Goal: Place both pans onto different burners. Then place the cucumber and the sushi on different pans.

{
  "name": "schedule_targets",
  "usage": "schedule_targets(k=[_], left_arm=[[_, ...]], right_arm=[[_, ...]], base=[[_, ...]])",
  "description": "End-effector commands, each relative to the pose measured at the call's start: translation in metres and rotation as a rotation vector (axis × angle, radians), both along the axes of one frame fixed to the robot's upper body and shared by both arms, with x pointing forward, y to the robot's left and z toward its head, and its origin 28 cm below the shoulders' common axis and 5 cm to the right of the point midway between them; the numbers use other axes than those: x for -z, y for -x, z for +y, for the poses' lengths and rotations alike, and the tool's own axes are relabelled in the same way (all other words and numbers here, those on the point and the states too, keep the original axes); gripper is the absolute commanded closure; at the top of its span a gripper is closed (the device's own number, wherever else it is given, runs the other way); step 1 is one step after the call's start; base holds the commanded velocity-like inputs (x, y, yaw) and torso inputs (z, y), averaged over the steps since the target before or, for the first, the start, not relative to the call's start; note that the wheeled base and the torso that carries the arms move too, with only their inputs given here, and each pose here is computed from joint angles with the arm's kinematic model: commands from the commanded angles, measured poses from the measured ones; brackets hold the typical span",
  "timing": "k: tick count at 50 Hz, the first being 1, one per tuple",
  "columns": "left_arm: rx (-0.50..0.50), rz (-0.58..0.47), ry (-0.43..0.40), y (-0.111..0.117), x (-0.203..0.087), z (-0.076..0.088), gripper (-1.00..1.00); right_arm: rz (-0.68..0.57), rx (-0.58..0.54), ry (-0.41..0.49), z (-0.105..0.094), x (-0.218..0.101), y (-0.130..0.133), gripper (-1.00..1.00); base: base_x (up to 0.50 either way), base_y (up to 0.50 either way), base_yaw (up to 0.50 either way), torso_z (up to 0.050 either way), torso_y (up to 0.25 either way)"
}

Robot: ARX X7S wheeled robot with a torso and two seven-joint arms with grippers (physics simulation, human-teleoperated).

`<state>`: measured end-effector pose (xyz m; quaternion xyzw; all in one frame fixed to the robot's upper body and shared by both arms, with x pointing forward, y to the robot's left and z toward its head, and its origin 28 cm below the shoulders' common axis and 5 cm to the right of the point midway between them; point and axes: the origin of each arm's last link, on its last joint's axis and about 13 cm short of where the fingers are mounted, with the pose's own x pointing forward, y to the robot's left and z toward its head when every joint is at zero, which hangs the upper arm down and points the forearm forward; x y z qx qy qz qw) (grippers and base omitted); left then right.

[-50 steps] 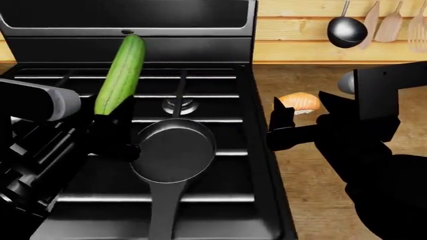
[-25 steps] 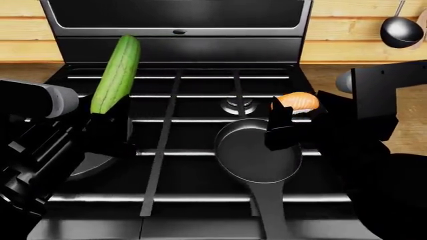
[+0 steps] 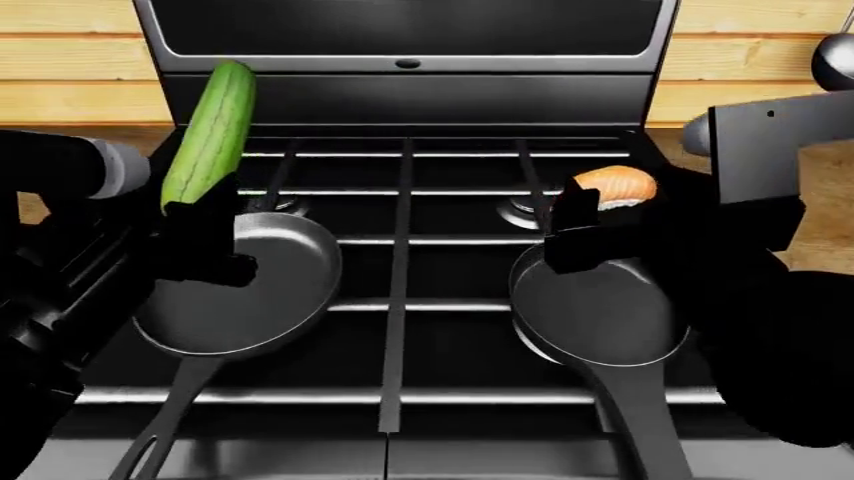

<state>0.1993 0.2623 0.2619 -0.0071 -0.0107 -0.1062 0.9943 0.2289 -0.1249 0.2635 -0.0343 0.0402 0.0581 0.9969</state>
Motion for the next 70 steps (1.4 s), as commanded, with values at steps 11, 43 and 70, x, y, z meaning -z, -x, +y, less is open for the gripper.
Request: schedule_targets(k=[11, 43, 70], left_arm=[[-0.067, 0.003, 0.008, -0.010, -0.003, 0.010, 1.00], [-0.080, 0.014, 0.020, -0.009, 0.003, 0.013, 1.00], [-0.072, 0.021, 0.017, -0.011, 0.004, 0.012, 1.00]], right_arm=[[0.064, 0.045, 0.054, -0.009, 0.017, -0.007, 1.00], [0.159, 0.028, -0.053, -0.009, 0.066, 0.001, 1.00], [0.051, 0.009, -0.046, -0.009, 0.035, 0.017, -1.00]], base=[[0.00, 0.00, 0.00, 0.000, 0.000], [0.00, 0.00, 0.00, 0.000, 0.001], [0.00, 0.00, 0.00, 0.000, 0.000]])
